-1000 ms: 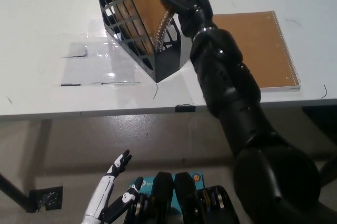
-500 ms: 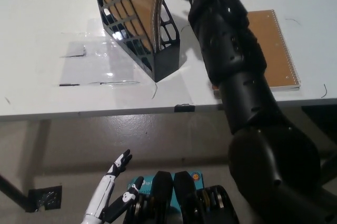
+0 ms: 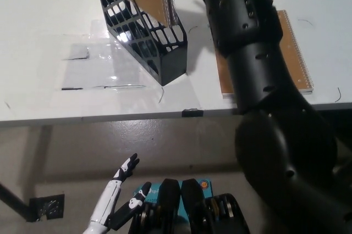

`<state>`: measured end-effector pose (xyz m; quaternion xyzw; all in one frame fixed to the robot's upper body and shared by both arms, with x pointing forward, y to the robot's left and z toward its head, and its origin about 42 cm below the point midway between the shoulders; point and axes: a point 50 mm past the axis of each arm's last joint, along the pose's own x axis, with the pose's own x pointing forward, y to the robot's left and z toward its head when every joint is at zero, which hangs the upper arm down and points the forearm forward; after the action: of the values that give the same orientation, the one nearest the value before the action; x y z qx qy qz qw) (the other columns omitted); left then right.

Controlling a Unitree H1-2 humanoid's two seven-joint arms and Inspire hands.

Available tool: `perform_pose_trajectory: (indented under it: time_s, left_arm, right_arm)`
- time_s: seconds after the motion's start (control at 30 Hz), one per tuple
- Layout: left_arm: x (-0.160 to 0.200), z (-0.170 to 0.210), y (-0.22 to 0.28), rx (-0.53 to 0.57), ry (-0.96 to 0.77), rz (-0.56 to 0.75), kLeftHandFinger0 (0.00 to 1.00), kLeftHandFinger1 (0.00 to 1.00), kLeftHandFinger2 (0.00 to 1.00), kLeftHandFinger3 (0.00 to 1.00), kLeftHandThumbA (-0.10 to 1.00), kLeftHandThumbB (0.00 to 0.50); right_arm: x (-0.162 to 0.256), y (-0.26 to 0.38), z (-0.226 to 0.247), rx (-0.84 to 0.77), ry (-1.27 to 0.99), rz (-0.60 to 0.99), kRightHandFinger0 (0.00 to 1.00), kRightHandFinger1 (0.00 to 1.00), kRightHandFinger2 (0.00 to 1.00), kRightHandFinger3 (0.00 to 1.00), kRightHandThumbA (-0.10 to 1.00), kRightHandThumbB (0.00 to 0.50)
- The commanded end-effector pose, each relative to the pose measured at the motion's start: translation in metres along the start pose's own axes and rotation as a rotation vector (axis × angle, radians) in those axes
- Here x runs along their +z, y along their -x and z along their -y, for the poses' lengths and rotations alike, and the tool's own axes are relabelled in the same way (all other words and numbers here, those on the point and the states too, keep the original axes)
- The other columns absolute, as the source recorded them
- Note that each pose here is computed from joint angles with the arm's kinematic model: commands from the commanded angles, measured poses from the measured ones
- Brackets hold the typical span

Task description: Use the right hand to pick up a book from the book holder on the left side and put it on another book on the right side

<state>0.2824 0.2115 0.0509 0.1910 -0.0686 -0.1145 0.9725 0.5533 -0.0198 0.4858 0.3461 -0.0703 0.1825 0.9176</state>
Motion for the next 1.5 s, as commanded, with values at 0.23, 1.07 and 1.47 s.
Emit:
perform_pose_trajectory:
  time_s: [0.23, 1.07, 1.47]
  left_arm:
    - [0.007, -0.003, -0.003, -0.001, -0.016, 0.063, 0.98, 1.00, 1.00, 1.00, 0.74, 0.169]
    - [-0.002, 0.000, 0.008, -0.004, -0.012, 0.018, 0.98, 1.00, 1.00, 1.00, 0.77, 0.160]
    - [-0.004, 0.002, 0.011, 0.003, -0.011, 0.013, 0.98, 0.99, 1.00, 1.00, 0.76, 0.171]
  right_arm:
    - [0.114, -0.009, -0.069, 0.147, -0.220, 0.126, 0.00, 0.15, 0.73, 1.00, -0.10, 0.055]
    - [0.181, 0.013, 0.076, 0.010, -0.359, 0.145, 0.00, 0.11, 0.67, 1.00, -0.10, 0.034]
    - [0.170, 0.019, 0.131, -0.054, -0.385, 0.070, 0.00, 0.20, 0.69, 1.00, -0.10, 0.028]
